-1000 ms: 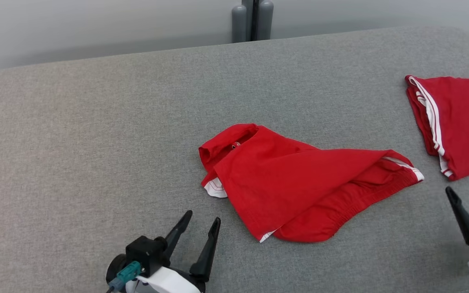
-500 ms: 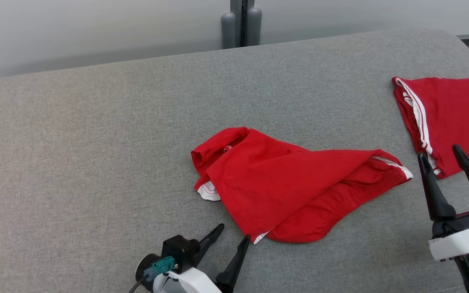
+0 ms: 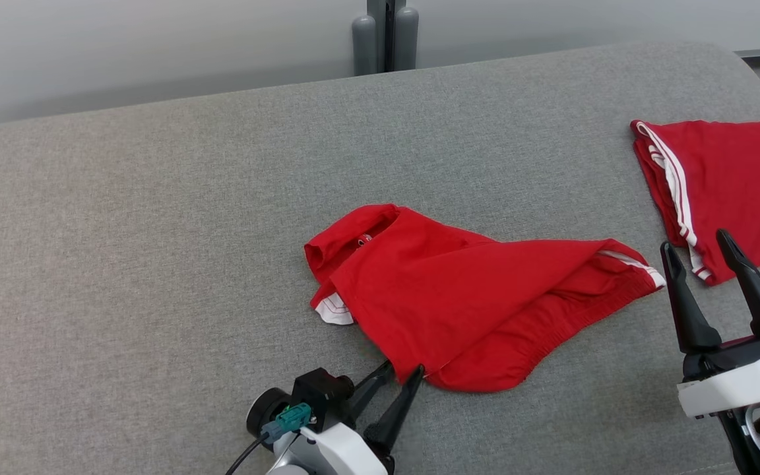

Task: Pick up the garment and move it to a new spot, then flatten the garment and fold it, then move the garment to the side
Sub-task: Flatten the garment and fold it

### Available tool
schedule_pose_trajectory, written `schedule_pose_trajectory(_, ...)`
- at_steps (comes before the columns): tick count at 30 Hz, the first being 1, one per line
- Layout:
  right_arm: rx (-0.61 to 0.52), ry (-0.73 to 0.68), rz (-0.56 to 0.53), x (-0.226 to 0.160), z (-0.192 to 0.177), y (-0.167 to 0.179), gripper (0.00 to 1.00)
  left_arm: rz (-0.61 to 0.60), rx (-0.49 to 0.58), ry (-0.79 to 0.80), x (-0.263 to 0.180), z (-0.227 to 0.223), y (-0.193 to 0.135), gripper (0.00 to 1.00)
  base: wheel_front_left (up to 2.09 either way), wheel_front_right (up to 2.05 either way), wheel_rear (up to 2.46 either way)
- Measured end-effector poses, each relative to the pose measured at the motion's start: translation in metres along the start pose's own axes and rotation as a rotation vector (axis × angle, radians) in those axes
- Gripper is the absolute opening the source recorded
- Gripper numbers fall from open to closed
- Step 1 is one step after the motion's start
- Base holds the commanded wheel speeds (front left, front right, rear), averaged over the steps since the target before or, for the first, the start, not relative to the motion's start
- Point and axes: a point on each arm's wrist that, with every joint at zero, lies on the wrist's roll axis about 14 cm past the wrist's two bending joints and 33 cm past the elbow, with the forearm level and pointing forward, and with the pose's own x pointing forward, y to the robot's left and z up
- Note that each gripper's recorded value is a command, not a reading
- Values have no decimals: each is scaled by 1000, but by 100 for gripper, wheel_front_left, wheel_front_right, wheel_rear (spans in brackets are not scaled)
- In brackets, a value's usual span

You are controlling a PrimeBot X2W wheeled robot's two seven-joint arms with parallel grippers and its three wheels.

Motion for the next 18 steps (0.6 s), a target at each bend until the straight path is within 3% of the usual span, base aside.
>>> schedule_pose_trajectory(1, 1, 2, -1, 0, -1, 0, 100, -3, 1, -7, 1, 2, -1, 28, 0, 0, 0)
schedule_pose_trajectory(4, 4, 6, -2, -1, -2, 0, 100, -10, 6, -9, 1, 2, -3, 0, 0, 0, 0)
schedule_pose_trajectory(11, 10, 8, -8, 1, -4, -1, 100, -33, 35, -127, 3, 37, -8, 0, 0, 0, 0)
schedule_pose_trajectory(18, 24, 13, -8, 3, -8, 2, 100, -8, 86, -290, -24, 84, -7, 0, 0, 0, 0)
